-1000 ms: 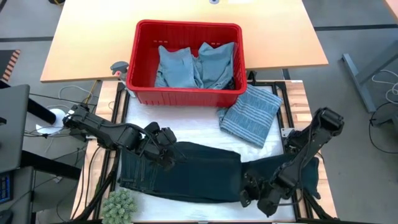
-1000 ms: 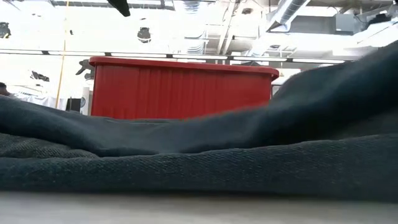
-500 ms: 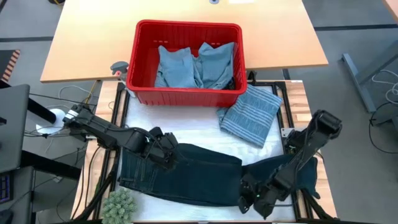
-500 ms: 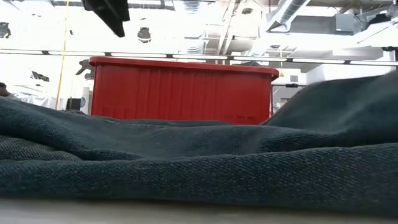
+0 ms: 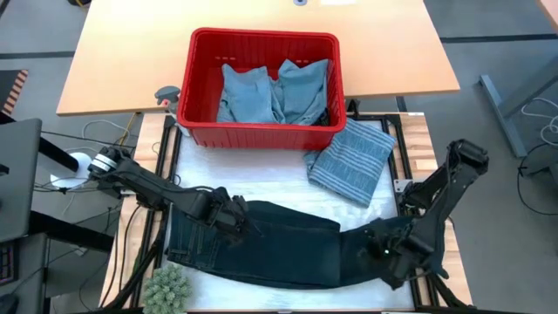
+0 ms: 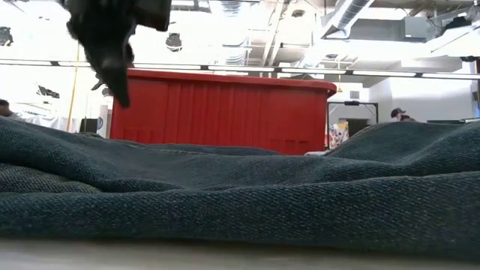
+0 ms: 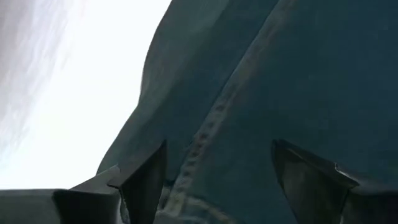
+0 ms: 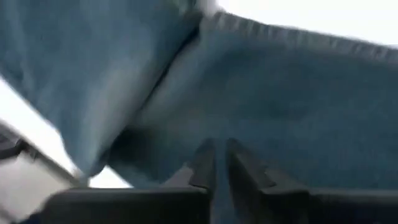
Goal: Fold Laundry from Bin
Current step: Fold the black pants
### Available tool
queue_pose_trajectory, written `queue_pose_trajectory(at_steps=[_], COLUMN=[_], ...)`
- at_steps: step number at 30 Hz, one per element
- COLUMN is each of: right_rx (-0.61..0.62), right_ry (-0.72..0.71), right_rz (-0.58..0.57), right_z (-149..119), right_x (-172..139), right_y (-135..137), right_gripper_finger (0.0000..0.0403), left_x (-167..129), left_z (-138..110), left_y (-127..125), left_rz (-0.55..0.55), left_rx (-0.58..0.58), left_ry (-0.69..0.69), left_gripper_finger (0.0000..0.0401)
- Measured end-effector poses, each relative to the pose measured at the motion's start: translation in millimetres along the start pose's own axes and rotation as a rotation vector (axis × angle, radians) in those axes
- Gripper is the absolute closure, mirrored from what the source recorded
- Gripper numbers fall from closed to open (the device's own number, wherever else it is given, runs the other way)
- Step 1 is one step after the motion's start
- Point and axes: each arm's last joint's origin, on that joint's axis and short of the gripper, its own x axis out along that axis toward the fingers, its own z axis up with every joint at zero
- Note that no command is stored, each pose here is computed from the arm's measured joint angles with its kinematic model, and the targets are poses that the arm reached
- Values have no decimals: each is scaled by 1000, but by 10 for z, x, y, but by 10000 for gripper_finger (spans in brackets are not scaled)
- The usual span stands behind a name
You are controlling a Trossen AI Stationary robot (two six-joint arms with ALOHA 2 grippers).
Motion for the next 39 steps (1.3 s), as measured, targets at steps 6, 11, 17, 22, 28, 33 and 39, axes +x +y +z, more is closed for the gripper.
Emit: queue_pose_trajectory(at_steps=[6, 11, 17, 22, 28, 33, 39], right_rx=[-28, -49, -69, -20, 5, 24, 102], right_ry=[0, 30, 41, 4, -40, -73, -1], right_rz=[-83, -120, -124, -213, -304, -376, -467], right_z=[60, 28, 1, 27, 133, 324, 441], right_x=[241, 414, 445, 422, 422, 479, 672], right_y=[106, 167, 173, 81, 26, 4, -142], right_gripper_finger=[380, 364, 388, 378, 375, 386, 362], left_x=[319, 510, 699, 834, 865, 870, 866], left_z=[-200, -316, -421, -561, -619, -611, -618], left_y=[223, 364, 421, 631, 692, 710, 719], left_rz=[92, 106, 49, 89, 108, 105, 118], left_rx=[-7, -31, -61, -197, -200, -198, -196], left_ry=[78, 124, 96, 165, 182, 193, 199], left_gripper_finger=[127, 127, 127, 127, 127, 127, 127])
